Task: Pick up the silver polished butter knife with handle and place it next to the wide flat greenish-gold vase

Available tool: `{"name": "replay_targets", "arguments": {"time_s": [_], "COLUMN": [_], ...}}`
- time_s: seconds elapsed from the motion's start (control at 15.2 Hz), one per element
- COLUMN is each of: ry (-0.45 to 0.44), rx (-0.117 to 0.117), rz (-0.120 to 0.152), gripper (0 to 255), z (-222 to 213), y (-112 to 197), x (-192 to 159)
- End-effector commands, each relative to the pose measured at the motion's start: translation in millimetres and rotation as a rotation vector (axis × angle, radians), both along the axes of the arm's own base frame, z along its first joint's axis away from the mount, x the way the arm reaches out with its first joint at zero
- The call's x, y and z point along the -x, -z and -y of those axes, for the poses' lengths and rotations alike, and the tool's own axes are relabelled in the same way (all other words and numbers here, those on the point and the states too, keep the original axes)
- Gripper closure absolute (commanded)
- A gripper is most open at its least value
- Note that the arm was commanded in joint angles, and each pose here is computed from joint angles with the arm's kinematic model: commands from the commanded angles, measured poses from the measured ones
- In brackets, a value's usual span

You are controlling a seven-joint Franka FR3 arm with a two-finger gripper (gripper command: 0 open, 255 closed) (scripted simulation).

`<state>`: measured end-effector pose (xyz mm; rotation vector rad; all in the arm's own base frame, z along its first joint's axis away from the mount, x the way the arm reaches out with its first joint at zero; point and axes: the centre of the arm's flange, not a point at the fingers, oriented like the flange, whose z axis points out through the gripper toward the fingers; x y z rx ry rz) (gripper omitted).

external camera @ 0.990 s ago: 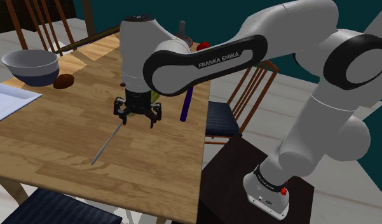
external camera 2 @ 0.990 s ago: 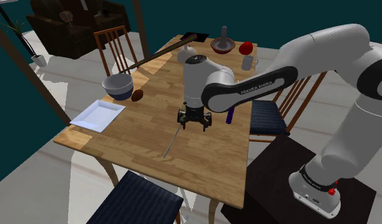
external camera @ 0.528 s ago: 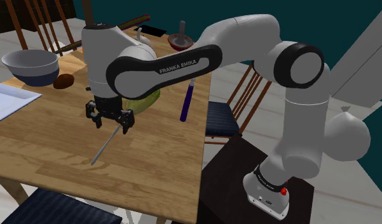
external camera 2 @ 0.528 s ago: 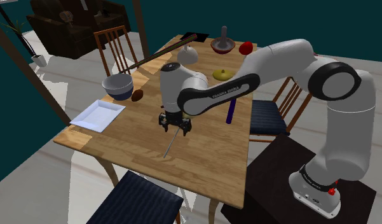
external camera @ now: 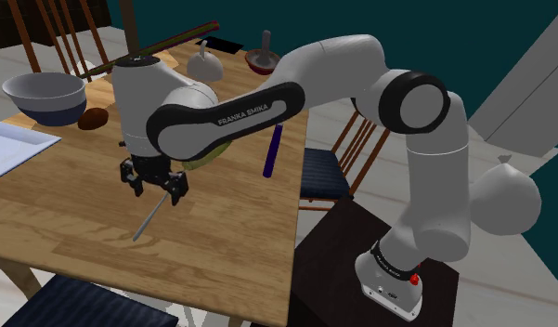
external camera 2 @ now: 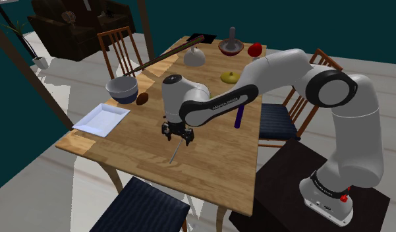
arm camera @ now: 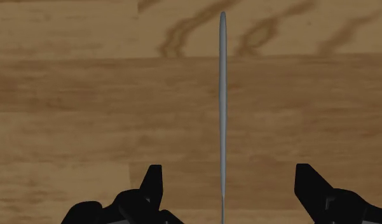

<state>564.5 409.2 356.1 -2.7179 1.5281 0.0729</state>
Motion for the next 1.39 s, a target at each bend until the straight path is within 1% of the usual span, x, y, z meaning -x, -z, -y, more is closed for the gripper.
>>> {"name": "replay_targets", "arguments": {"time_s": [0.0,0.46,0.53,1.12,1.32], "ry": [0.0,0.0,0.0,0.0,0.0], "rx": [0.0,0.0,0.0,0.0,0.0], "rz": [0.0,0.0,0.0,0.0,0.0], "gripper": [0,0,255,255,255], "z": [0,0,0,0,0], "y": [8,8,8,8,-8], "x": [1,1,1,1,1]}}
